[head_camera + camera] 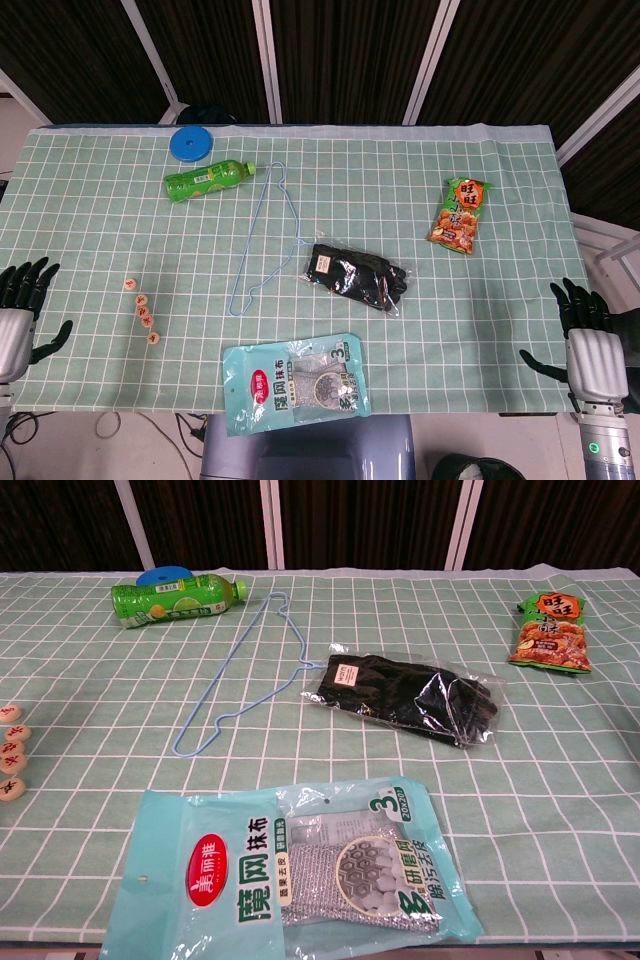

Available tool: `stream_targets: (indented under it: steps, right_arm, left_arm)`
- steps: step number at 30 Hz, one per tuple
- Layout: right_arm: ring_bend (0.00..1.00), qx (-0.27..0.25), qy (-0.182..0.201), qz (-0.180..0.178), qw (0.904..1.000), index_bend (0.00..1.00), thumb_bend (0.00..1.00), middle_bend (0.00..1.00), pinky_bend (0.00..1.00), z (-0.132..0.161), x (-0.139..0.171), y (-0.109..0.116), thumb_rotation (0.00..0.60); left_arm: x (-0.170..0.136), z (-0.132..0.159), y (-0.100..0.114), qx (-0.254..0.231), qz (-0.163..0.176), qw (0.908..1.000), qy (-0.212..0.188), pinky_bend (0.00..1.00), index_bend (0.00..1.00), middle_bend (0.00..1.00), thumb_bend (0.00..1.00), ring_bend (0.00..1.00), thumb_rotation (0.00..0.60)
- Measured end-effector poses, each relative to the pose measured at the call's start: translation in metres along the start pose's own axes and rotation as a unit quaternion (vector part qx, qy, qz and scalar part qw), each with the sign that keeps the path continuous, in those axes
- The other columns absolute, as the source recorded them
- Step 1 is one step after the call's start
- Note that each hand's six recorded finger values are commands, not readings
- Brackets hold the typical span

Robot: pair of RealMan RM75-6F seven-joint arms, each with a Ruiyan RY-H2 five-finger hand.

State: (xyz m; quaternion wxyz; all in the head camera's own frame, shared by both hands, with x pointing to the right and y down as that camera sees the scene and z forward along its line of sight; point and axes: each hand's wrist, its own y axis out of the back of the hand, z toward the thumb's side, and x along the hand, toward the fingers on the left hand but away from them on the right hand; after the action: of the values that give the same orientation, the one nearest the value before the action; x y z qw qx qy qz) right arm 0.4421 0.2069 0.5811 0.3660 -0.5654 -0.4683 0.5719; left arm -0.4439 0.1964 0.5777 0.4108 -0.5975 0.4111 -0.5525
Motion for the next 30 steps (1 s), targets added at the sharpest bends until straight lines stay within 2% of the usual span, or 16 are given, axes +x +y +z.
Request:
stream_targets:
  steps: [18, 23, 30]
  right_arm:
    - [0.03, 0.003, -0.001, -0.002, 1.0, 0.02, 0.2, 0.05, 0.0, 0.0006, 0.0003, 0.0004, 0.6]
    - [0.03, 0.003, -0.002, -0.001, 1.0, 0.02, 0.2, 0.05, 0.0, 0.0002, 0.0003, 0.0004, 0.6]
    - [0.03, 0.0, -0.006, -0.006, 1.0, 0.02, 0.2, 0.05, 0.0, -0.0007, 0.001, 0.0026, 0.6]
  left_arm:
    - [0.0008, -0.0012, -0.0029, 0.005, -0.005, 1.0, 0.004, 0.05, 0.13, 0.01, 0.3, 0.0, 0.6]
    - [0.0006, -0.0007, -0.0038, 0.007, -0.007, 0.9999, 0.005, 0.05, 0.1, 0.01, 0.3, 0.0, 0.6]
    - [0.0017, 0.0003, -0.0079, 0.011, -0.018, 0.9998, 0.003, 0.05, 0.12, 0.02, 0.3, 0.0, 0.6]
